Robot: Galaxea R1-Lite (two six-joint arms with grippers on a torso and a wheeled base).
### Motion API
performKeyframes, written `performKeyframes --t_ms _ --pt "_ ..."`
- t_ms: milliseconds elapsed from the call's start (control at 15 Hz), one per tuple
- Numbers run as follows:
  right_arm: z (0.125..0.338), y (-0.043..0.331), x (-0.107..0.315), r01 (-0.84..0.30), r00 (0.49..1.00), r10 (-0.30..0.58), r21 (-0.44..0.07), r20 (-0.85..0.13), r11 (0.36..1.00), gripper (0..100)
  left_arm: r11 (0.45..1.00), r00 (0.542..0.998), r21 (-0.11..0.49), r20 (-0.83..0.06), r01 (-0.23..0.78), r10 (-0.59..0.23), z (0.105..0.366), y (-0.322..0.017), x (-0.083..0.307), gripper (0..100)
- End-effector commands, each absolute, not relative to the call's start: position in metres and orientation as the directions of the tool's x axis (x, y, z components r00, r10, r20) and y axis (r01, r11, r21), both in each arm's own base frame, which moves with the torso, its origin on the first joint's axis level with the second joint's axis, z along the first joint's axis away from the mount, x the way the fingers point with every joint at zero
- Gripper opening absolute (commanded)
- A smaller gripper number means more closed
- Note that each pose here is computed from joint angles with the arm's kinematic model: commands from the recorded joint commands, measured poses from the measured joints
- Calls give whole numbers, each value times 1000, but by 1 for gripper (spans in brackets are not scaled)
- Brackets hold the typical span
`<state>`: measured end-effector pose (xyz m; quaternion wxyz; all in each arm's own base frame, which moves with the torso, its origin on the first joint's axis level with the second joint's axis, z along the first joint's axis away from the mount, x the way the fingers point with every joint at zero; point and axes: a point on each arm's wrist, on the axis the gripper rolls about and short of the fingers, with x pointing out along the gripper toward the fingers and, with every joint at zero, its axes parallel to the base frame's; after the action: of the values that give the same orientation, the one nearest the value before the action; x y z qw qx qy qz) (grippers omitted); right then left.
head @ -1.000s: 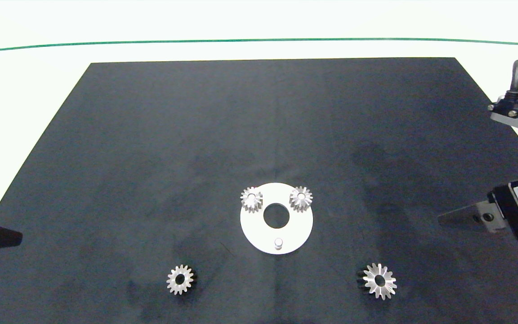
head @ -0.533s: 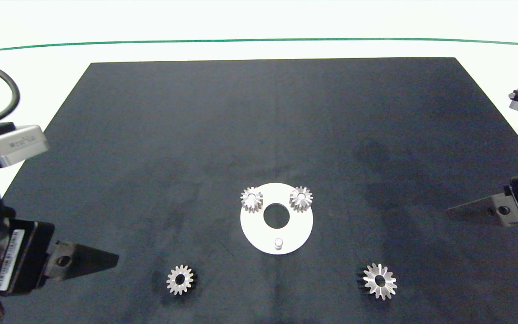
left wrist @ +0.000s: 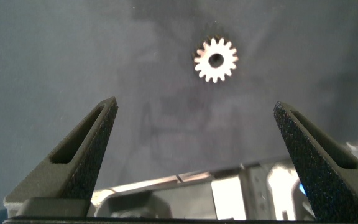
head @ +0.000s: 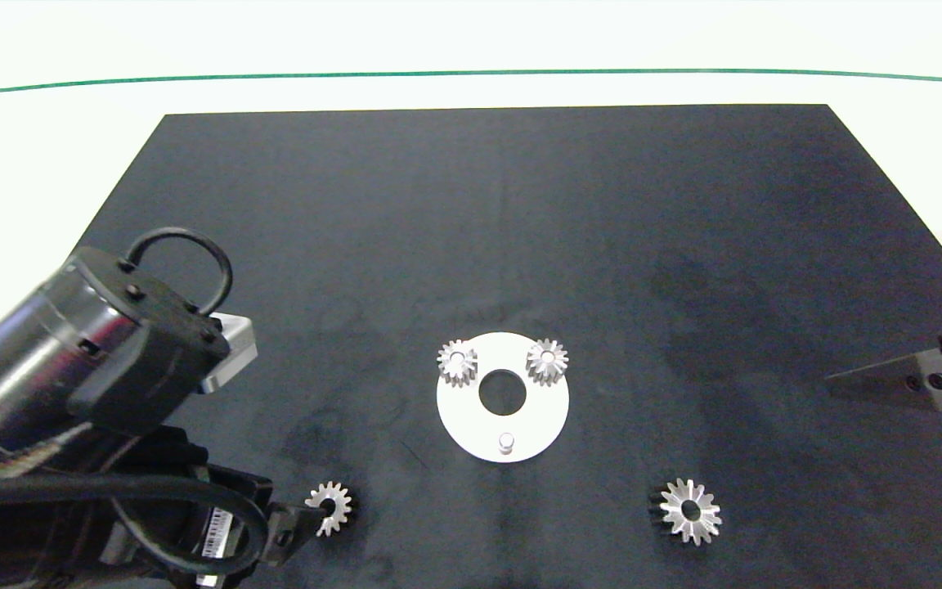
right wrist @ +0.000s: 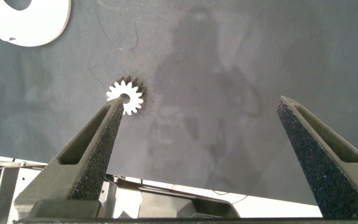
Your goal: Remove an incorrectly installed larger gear and replace it with the correct smaller gear
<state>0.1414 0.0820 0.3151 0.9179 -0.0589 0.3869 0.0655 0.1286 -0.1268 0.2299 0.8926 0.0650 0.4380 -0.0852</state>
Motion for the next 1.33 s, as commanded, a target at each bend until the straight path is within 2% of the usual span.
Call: performKeyframes --t_ms 67,333,533,1067,1333 --pt "315 81 140 -168 689 73 -61 -721 984 100 972 574 117 -819 205 -23 209 -139 137 100" --pt "314 82 139 -172 686 76 -60 -723 983 100 970 570 127 -822 208 -15 205 -142 139 100" --pt "314 82 140 -173 685 76 -60 -724 983 100 966 576 119 -816 228 -36 192 -153 143 100" --pt "313 84 139 -184 682 84 -59 -726 981 100 971 593 98 -804 219 -53 178 -166 155 100" --pt "313 83 139 -184 682 84 -59 -726 981 100 969 581 110 -813 219 -40 170 -170 158 100"
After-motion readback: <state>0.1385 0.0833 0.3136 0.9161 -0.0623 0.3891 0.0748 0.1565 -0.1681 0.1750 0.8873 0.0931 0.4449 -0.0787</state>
